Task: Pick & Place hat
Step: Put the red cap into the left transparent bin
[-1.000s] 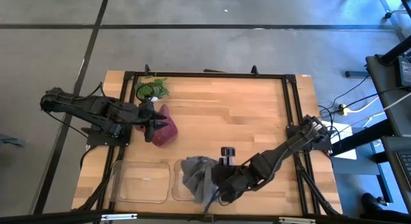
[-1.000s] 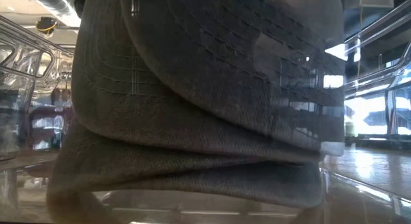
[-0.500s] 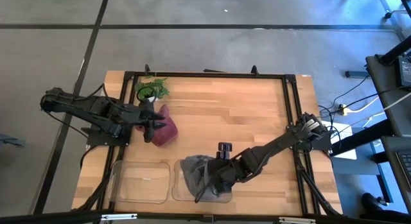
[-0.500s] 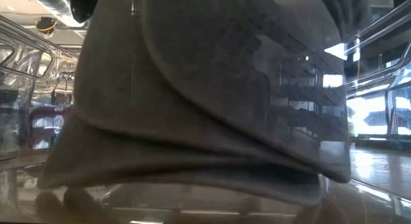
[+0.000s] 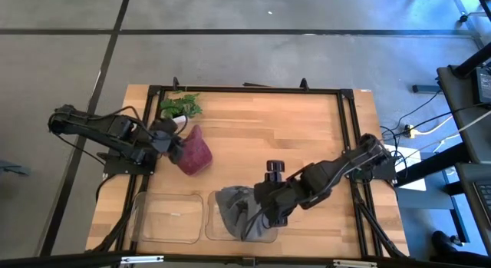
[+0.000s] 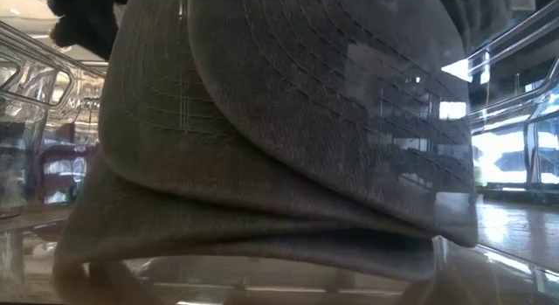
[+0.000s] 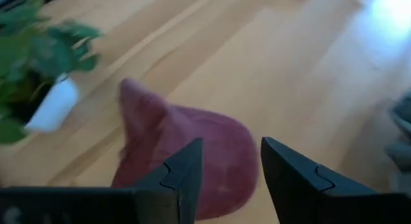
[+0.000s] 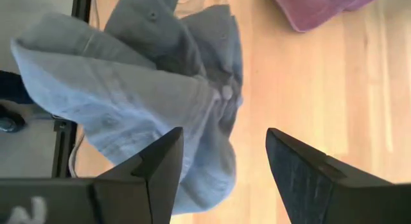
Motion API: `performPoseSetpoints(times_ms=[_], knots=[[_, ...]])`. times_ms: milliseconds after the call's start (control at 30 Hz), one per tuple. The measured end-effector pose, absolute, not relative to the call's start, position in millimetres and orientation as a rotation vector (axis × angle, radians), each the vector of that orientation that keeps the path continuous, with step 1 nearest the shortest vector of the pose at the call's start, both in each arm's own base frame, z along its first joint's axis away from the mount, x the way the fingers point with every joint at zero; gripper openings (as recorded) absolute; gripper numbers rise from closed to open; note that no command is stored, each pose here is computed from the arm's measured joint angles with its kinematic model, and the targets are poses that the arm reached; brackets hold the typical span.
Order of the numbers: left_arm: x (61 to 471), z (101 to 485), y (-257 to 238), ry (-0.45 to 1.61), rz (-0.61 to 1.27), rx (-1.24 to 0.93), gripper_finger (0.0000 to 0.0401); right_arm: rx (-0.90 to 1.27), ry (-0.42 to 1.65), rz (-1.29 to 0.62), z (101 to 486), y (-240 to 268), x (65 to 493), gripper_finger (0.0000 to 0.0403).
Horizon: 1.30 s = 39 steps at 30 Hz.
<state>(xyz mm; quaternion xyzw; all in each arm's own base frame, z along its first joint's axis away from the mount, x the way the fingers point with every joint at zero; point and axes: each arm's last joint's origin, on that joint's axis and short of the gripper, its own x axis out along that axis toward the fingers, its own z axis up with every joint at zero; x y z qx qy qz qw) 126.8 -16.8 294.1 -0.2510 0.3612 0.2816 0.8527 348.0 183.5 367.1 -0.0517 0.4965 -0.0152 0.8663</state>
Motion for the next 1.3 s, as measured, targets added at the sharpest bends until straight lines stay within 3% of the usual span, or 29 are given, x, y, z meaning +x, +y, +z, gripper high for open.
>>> performPoseSetpoints(times_ms=[433,833,1100,1300], knots=[[115,266,-13,0.81,0.852,-0.716,0.0183,-0.072,1.033,-0.064,400,147,340,0.0222],[111,221,-14,0.928,0.917,-0.711,0.019,-0.028,0.969,-0.039,413,121,345,0.0223],[117,205,-16,0.924,0.834,-0.695,0.0189,0.021,0.889,0.123,375,116,381,0.0223],[118,194,-16,0.928,0.825,-0.656,0.0189,0.095,0.823,0.135,352,102,372,0.0223]])
